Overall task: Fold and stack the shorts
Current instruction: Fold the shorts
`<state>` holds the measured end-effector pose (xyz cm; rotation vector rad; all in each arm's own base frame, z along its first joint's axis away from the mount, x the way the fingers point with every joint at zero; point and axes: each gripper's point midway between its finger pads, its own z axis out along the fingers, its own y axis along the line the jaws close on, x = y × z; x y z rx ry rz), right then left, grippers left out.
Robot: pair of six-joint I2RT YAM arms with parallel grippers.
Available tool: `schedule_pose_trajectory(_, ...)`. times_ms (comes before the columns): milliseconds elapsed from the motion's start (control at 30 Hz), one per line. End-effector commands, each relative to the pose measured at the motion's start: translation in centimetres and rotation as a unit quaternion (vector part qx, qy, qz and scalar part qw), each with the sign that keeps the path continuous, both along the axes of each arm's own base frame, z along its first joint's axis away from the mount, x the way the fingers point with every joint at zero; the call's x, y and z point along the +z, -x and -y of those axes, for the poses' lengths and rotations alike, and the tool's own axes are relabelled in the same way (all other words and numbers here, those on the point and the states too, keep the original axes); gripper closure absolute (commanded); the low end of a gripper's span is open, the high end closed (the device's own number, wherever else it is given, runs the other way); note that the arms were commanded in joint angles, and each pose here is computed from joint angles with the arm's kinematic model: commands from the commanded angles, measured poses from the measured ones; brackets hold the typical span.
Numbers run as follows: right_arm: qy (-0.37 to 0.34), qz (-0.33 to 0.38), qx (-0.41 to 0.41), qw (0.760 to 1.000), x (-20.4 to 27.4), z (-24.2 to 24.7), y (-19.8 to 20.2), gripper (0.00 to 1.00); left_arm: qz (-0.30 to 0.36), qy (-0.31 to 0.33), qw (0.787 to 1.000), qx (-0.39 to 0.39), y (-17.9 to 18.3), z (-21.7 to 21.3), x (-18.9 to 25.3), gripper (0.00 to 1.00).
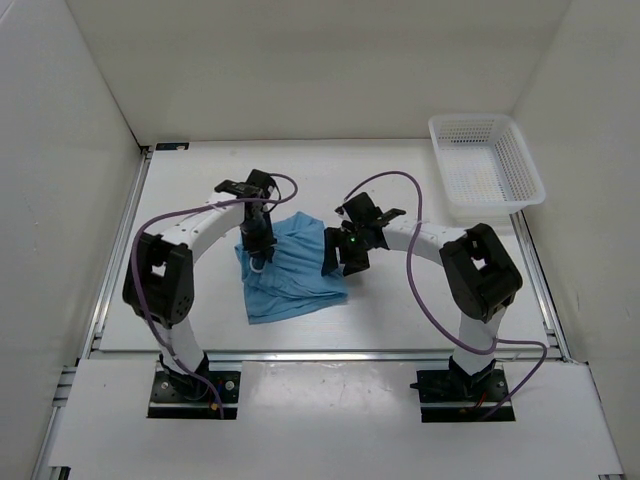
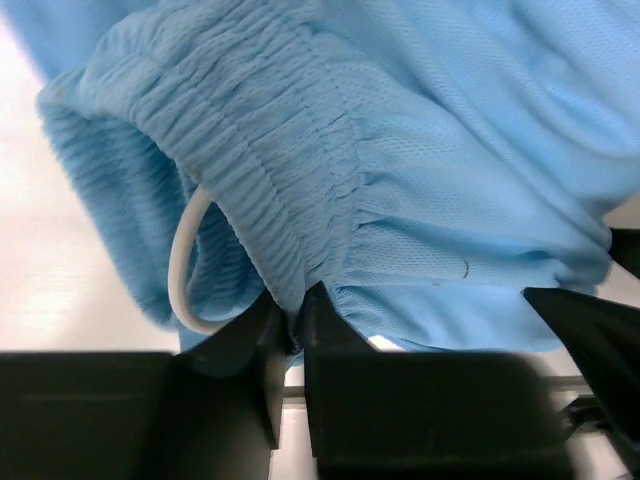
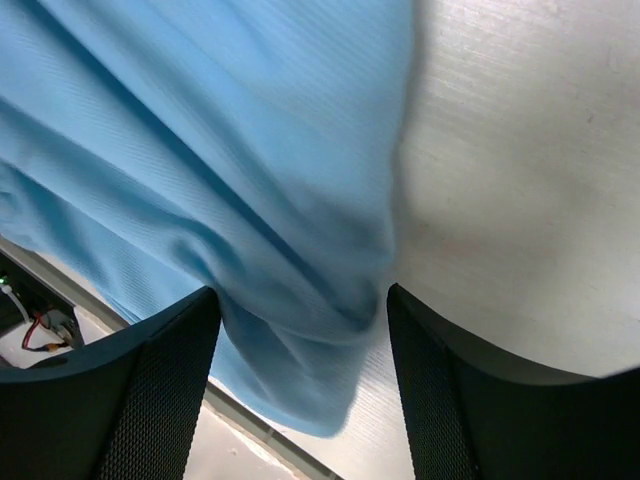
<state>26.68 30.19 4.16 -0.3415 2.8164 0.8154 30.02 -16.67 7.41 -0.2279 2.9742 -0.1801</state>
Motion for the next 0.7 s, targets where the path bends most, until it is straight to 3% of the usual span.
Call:
schedule_pose_trajectory(0,-0.003,0.004,0.005,1.0,-0.3,-0.1,-0.1,0.29,0.029,-0.009,0.999,0.024,0.6,-2.5,2.1,0.76)
schedule_pose_trajectory(67,0.003,0.008,0.006,1.0,-0.4,0.0,0.1,0.21,0.013,-0.016,0.999,0.028,1.4,-3.2,1.0,0.74)
schedule_pose_trajectory(133,0.018,0.024,-0.005,1.0,0.3,0.7,-0.2,0.09,0.01,-0.008,1.0,0.027,1.6,-3.3,1.1,0.64)
schedule_pose_trajectory(167,0.024,0.031,-0.005,0.999,0.6,0.7,-0.1,0.06,0.008,-0.009,0.999,0.032,1.6,-3.6,0.7,0.45)
schedule_pose_trajectory(233,0.03,0.061,-0.023,0.997,2.5,1.4,-0.7,0.02,0.019,-0.004,0.999,0.037,1.7,-4.0,1.4,0.42)
schedule_pose_trajectory(300,0.049,0.116,-0.06,0.99,4.9,3.1,-1.7,0.0,0.021,0.002,0.998,0.054,1.5,-4.9,2.0,0.2)
schedule_pose_trajectory(367,0.086,0.145,-0.113,0.979,6.5,5.5,-2.4,0.0,0.024,0.011,0.997,0.07,1.7,-6.1,2.8,0.09)
schedule_pose_trajectory(467,0.157,0.217,-0.197,0.943,10.4,10.4,-3.6,0.0,0.059,0.025,0.995,0.08,1.4,-7.2,5.8,0.04)
schedule_pose_trajectory(667,0.221,0.312,-0.314,0.869,17.7,18.4,-3.0,0.0,0.219,0.061,0.97,0.088,-0.7,-9.0,16.7,0.04)
